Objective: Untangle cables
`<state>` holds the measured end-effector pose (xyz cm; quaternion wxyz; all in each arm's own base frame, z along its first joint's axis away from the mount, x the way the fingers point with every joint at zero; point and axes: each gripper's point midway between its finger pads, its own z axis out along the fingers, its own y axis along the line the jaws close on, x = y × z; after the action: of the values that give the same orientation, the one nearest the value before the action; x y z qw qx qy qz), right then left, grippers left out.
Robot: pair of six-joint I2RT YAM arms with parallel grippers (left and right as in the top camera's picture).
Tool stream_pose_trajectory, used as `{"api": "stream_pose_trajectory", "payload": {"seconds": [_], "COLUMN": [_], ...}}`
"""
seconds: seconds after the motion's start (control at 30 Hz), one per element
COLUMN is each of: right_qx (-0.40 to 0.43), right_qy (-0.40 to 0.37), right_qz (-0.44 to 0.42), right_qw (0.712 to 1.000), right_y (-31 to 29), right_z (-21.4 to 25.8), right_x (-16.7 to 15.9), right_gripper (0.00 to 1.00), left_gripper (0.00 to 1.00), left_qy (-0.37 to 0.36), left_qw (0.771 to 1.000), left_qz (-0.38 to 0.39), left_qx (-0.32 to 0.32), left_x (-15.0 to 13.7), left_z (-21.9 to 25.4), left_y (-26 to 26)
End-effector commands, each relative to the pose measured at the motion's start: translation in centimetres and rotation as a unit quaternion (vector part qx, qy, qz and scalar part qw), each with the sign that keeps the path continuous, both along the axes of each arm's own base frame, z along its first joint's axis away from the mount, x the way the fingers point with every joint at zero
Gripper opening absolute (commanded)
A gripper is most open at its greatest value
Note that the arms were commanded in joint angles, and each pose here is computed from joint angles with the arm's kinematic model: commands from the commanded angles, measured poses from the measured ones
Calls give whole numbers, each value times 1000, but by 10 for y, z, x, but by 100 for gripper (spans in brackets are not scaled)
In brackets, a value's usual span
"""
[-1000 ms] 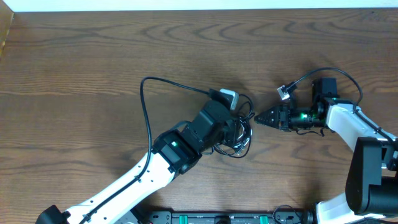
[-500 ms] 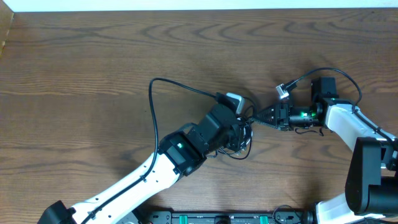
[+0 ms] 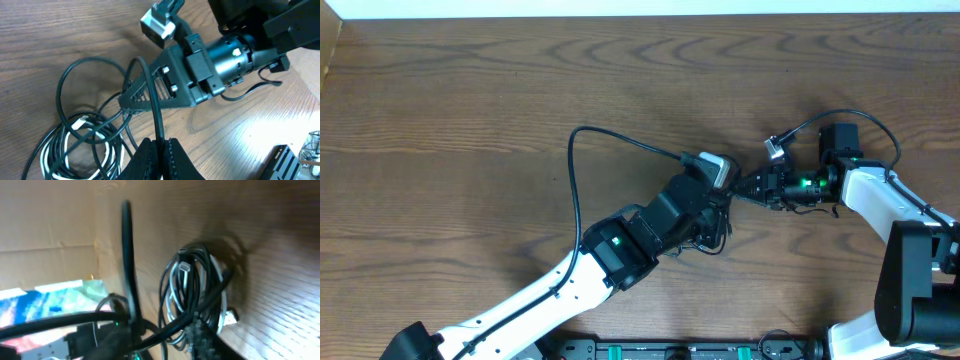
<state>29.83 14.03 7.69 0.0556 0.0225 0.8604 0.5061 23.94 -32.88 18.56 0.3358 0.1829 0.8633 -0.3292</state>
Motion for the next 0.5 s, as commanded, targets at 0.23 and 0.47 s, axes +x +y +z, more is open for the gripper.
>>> {"api": "stream_pose_trajectory", "payload": {"seconds": [0.23,0.47], "right_qx": [-41,-45], "right_qy": [14,14], "right_qz": [-16,-17], "right_qw": [999,999], "right_y": [-6,-7], "right_z": [-10,-11], "right_x": [1,1], "right_gripper": [26,26], "left_gripper": [8,8], "left_qy": [-47,-77], "left_qw": [997,993], "left_qz": [-12,-11], "left_qx": [-56,-94], "left_x": [-5,-14], "left_z": [47,85], "left_y": [0,12]}}
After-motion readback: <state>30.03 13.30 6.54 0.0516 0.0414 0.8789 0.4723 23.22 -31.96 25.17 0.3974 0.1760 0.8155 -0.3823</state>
